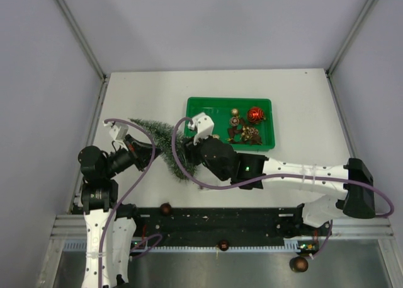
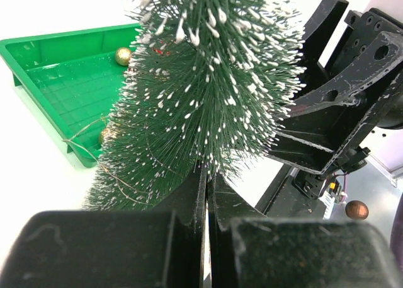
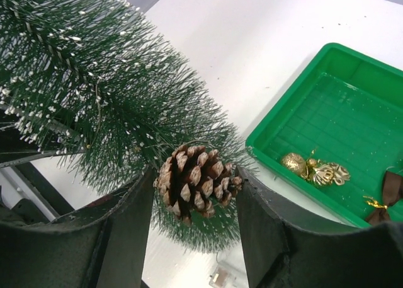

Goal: Decorate the small christmas tree

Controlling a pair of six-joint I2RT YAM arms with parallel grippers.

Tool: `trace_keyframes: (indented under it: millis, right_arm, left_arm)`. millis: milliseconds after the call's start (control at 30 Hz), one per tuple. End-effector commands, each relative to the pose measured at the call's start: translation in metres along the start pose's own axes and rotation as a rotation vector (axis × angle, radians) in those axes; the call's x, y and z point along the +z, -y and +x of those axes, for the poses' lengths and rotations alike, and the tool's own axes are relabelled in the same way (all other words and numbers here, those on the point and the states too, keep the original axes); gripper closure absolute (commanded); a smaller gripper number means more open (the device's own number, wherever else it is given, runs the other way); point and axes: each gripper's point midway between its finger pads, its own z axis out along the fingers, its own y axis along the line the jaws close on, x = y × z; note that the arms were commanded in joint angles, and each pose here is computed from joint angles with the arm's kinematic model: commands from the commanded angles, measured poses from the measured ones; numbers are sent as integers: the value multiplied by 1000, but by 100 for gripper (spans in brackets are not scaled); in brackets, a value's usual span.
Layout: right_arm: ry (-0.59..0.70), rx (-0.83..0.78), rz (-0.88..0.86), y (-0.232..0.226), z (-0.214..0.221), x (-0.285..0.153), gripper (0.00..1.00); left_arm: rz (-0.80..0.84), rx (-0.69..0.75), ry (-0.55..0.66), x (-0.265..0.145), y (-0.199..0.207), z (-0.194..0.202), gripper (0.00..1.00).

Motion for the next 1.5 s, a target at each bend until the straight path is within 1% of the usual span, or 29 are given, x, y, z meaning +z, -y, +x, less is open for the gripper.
trace_keyframes:
  millis: [0,133,267,500,600,800,867,967,1033,1167,1267,1300,1400,1467]
  right_arm:
    - [60,50,0,0,-21,-13,48]
    - [67,57,-18,1,-26,-20,48]
    - [18,26,-21,8,-14,-30,48]
    - [-4,38,-25,18,-5,-44,48]
    - [10,34,-25,22,-13,-51,48]
    - [84,17,-6,33,-51,-69,48]
    - [103,-9,27,42,-61,-72,48]
    - [104,-3,138,78,-74,-66,48]
    - [74,60,230,122,-78,-49,50]
    - [-8,158,375,195,-64,-10,52]
    - [-70,184,477,240,-44,22,53]
    - [-102,183,510,254,-30,35,53]
    - [-191,191,565,286,3,71,54]
    - [-253,207,575,298,30,92,55]
  left_arm:
    - [25,41,12,0,7,-10,100]
    - [26,43,14,0,8,-11,100]
    - [26,41,10,0,7,-9,100]
    - [24,31,10,0,6,-8,100]
    - [23,35,12,0,7,-9,100]
    - [23,38,10,0,7,-9,100]
    - [21,38,11,0,7,-9,100]
    - [20,43,12,0,7,-10,100]
    - [18,40,11,0,6,-10,100]
    - [15,36,9,0,5,-10,100]
    - [5,33,8,0,2,-8,100]
    - [4,32,7,1,2,-8,100]
    - [5,27,9,2,1,-11,100]
    - [2,28,10,2,1,-12,100]
